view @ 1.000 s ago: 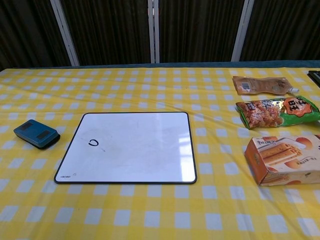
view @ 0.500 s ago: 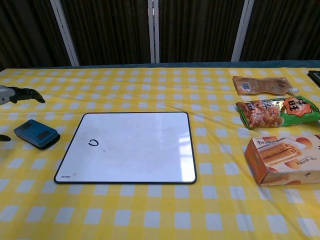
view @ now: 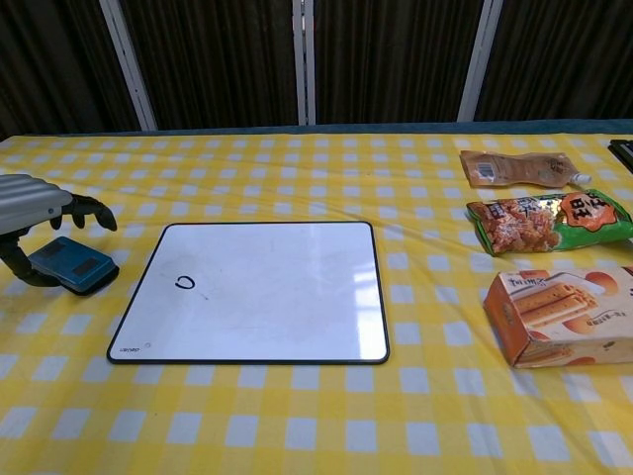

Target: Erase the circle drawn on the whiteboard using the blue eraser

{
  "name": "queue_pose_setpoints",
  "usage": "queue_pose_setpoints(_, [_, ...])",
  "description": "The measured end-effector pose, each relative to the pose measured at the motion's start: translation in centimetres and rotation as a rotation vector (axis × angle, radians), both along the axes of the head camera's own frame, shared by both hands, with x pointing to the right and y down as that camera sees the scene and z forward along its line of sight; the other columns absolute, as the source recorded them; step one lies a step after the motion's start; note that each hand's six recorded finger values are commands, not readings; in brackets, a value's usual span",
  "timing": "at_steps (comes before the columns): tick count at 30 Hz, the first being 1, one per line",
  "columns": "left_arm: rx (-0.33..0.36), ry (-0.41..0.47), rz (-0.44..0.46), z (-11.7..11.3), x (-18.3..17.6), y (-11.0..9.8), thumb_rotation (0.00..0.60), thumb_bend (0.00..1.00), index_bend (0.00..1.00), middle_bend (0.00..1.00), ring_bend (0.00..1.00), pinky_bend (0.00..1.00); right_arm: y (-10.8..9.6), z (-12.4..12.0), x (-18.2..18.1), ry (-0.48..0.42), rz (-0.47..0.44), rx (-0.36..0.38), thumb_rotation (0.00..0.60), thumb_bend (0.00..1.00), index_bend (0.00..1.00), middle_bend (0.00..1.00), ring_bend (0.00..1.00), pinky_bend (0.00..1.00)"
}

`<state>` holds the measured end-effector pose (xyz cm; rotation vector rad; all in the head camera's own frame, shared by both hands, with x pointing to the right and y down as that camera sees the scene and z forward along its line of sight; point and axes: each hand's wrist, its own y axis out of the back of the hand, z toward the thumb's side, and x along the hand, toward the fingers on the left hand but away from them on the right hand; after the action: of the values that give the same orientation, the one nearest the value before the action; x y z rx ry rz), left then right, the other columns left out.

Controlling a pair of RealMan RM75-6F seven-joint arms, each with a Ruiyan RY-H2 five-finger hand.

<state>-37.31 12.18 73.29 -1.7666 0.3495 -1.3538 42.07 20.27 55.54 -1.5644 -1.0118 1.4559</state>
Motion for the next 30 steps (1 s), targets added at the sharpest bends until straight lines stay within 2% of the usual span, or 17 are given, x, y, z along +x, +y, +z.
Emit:
queue_pose_setpoints(6, [-0.02,-0.008,-0.005,0.7,0.4,0.2,0.6,0.2,0.28,0.24,0.32,0.4,0.0,0.0,0.0,-0.001,0.0,-0.001,0.6,0.0,0.0,0.0,0.0,0.0])
queue_pose_setpoints(11, [0.001,-0.008,-0.017,0.7,0.4,-0.1,0.6,0.25,0.46,0.41,0.46,0.51,0.0,0.0,0.0,-0.003,0.001,0.0,0.6,0.0,0.0,0.0,0.0,0.0])
queue_pose_setpoints(16, [0.023,0.007,-0.03,0.2,0.3,-0.5,0.6,0.31,0.52,0.44,0.49,0.53,0.0,0.0,0.0,-0.002,0.0,-0.002,0.6,0.0,0.0,0.0,0.0,0.0])
queue_pose_setpoints(20, [0.022,0.028,-0.023,-0.4,0.9,-0.5,0.6,0.31,0.53,0.44,0.49,0.53,0.0,0.0,0.0,-0.003,0.0,-0.002,0.6,0.0,0.0,0.0,0.0,0.0])
queue_pose_setpoints(25, [0.016,0.095,-0.023,-1.3,3.2,-0.7,0.6,0.31,0.53,0.44,0.49,0.53,0.0,0.1,-0.2,-0.005,-0.003,-0.004,0.6,0.0,0.0,0.0,0.0,0.0])
queue_pose_setpoints(30, [0.001,0.193,-0.014,-2.3,8.3,-1.6,0.6,0.31,0.53,0.44,0.49,0.53,-0.1,0.2,-0.1,-0.003,-0.001,-0.008,0.6,0.0,0.0,0.0,0.0,0.0])
